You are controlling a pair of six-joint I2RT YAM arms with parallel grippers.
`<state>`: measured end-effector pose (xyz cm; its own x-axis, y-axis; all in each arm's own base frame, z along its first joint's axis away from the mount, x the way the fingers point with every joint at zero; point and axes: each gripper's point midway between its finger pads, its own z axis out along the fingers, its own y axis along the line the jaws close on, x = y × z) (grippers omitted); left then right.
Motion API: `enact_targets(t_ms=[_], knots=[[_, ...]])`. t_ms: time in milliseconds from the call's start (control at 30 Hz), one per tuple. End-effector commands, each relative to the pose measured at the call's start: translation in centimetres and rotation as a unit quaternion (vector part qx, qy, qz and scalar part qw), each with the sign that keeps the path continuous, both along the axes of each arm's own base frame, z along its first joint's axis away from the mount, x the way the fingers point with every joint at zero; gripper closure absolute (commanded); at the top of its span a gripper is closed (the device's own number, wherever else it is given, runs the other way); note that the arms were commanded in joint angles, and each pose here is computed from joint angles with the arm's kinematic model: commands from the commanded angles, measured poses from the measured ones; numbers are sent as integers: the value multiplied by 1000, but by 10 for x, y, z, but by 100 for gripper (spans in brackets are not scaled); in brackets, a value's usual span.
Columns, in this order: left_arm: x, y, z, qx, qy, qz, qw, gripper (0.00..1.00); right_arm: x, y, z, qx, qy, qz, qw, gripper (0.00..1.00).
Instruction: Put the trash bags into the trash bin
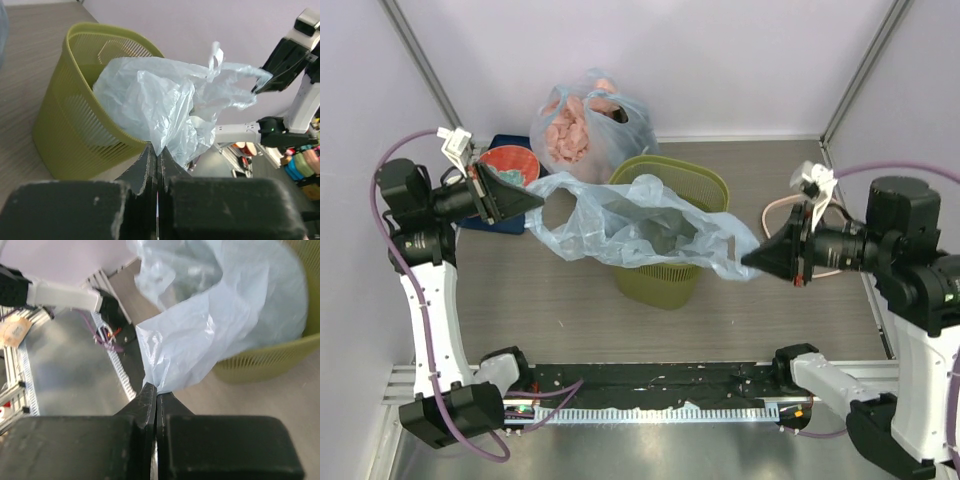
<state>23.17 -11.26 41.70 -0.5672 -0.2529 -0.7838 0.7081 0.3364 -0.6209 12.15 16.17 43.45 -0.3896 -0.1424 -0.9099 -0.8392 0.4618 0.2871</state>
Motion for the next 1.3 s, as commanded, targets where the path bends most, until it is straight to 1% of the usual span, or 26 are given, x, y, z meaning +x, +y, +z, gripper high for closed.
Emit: enact_targets(t_ms=[0, 67, 100, 133, 167, 200, 233, 267, 300, 333, 367, 467, 533, 633, 700, 767, 800, 833, 867, 900, 933, 1000, 1033, 1100, 1133, 1267], knots=[[-9, -2, -9, 5, -26, -12, 1000, 100, -17, -6, -72, -36, 136, -4, 990, 99], [0, 1, -21, 8, -20, 7, 1000, 100, -11, -6, -83, -36, 140, -15, 989, 99], [2, 3, -37, 29, -25, 18, 999, 100, -6, -6, -95, -42, 153, -21, 987, 99], [9, 8, -38, 55, -30, 42, 997, 100, 1, -7, -99, -46, 148, -31, 987, 99], [22, 16, -55, 109, -26, 83, 990, 100, 5, -6, -103, -51, 155, -33, 986, 99], [2, 7, -82, 145, 46, 61, 987, 100, 8, -6, -109, -55, 165, -37, 984, 99], [9, 12, -89, 194, 20, 48, 980, 100, 9, -6, -111, -56, 170, -38, 983, 99], [6, 16, -100, 207, 55, 55, 975, 100, 9, -5, -117, -58, 182, -37, 981, 99], [7, 18, -105, 210, 69, 58, 973, 100, 9, -5, -121, -60, 188, -39, 980, 99], [5, 19, -109, 213, 74, 61, 972, 100, 11, -8, -127, -66, 198, -55, 977, 99], [9, 22, -110, 221, 63, 75, 970, 100, 10, -9, -137, -70, 211, -59, 973, 99], [10, 28, -125, 235, 78, 95, 964, 100, 14, -17, -155, -90, 227, -92, 965, 99], [10, 34, -142, 253, 98, 103, 957, 100, 17, -20, -160, -96, 229, -106, 963, 99], [21, 45, -157, 279, 92, 127, 947, 100, 25, -25, -163, -104, 217, -128, 962, 99], [34, 49, -163, 283, 79, 139, 946, 100, 37, -27, -159, -105, 206, -149, 961, 99], [47, 48, -159, 277, 51, 143, 949, 100, 55, -30, -142, -103, 156, -165, 968, 99], [48, 46, -163, 270, 53, 136, 952, 100, 70, -45, -144, -140, 121, -193, 964, 99], [52, 44, -165, 267, 49, 137, 953, 100, 76, -52, -145, -154, 109, -207, 960, 99], [61, 43, -161, 261, 26, 142, 954, 100, 83, -60, -148, -172, 100, -224, 954, 99], [62, 40, -166, 251, 31, 141, 957, 100, 93, -69, -148, -186, 82, -246, 948, 99], [73, 40, -159, 245, 0, 149, 958, 100, 99, -73, -148, -187, 77, -258, 945, 99], [79, 31, -156, 228, -8, 151, 962, 100, 111, -70, -140, -170, 55, -263, 948, 99], [89, 30, -146, 221, -40, 158, 962, 100, 115, -69, -135, -160, 49, -268, 949, 99], [96, 28, -139, 200, -41, 164, 965, 100, 123, -66, -126, -147, 32, -269, 951, 99], [102, 28, -135, 195, -57, 164, 965, 100, 125, -67, -124, -148, 24, -270, 951, 99], [114, 25, -121, 176, -81, 165, 967, 100, 141, -75, -118, -152, -1, -295, 943, 99]])
